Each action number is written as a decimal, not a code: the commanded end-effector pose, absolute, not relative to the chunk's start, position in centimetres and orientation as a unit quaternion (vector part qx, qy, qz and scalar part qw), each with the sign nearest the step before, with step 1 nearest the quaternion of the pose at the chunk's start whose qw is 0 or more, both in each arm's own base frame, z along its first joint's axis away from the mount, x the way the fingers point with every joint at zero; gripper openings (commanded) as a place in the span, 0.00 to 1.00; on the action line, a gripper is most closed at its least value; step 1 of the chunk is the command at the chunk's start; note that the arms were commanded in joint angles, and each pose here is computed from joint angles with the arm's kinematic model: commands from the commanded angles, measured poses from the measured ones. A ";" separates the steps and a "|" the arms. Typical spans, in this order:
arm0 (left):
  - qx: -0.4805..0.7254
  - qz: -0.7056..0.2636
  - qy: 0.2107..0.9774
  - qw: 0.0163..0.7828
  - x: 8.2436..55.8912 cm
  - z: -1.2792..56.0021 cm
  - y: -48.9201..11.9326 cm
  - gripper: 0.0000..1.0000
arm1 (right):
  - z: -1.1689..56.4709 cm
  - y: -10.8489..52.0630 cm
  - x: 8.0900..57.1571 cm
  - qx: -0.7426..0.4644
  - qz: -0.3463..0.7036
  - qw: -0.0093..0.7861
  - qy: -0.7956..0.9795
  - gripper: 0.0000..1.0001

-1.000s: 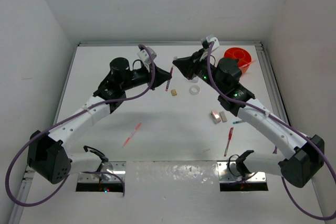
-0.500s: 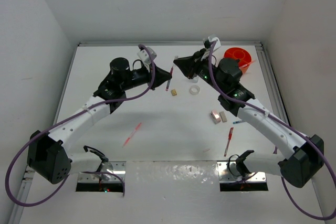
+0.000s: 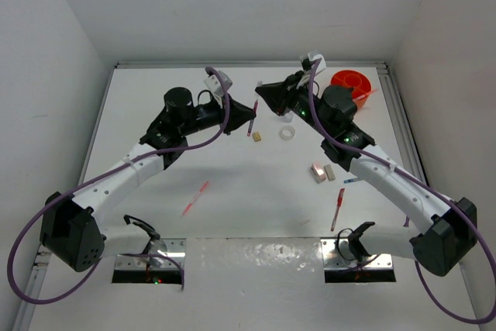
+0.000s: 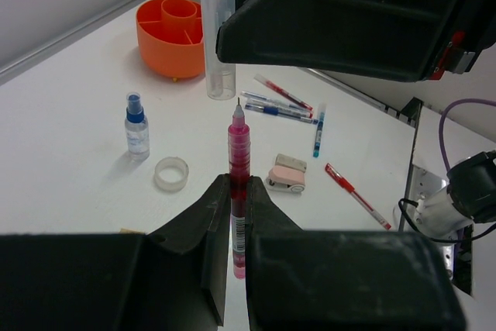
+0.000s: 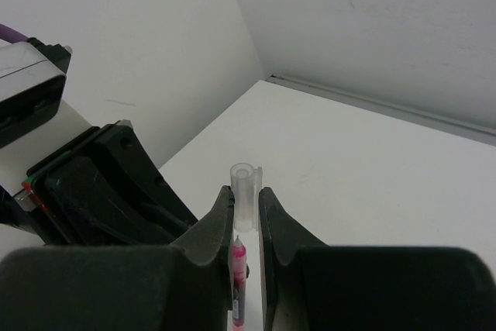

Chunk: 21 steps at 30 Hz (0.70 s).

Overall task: Sort the stationery into containers
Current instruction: Close the pen cap on the pen.

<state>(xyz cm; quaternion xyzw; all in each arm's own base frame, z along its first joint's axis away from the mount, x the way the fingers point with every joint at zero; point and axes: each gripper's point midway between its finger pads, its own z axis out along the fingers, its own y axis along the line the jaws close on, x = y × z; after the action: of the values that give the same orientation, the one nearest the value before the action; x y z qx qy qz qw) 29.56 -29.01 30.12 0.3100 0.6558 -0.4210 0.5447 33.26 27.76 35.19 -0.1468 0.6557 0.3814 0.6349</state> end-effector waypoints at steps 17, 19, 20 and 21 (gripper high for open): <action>0.295 -0.406 0.647 0.573 29.9 31.3 -28.5 0.00 | 36.3 27.6 32.5 -0.144 0.391 0.646 0.639 0.00; 0.297 -0.405 0.646 0.575 30.0 31.3 -28.5 0.00 | 36.1 27.7 32.5 -0.143 0.391 0.645 0.641 0.00; 0.297 -0.403 0.647 0.575 30.0 31.2 -28.5 0.00 | 36.1 27.7 32.5 -0.142 0.391 0.645 0.641 0.00; 0.297 -0.403 0.649 0.573 30.0 31.1 -28.5 0.00 | 36.1 27.7 32.5 -0.141 0.391 0.646 0.640 0.00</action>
<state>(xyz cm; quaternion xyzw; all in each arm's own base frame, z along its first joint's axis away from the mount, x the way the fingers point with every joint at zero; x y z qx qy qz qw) 30.41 -28.58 29.95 0.2939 0.6642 -0.4043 0.5559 33.21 27.65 34.47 -0.1439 0.6621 0.3787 0.6305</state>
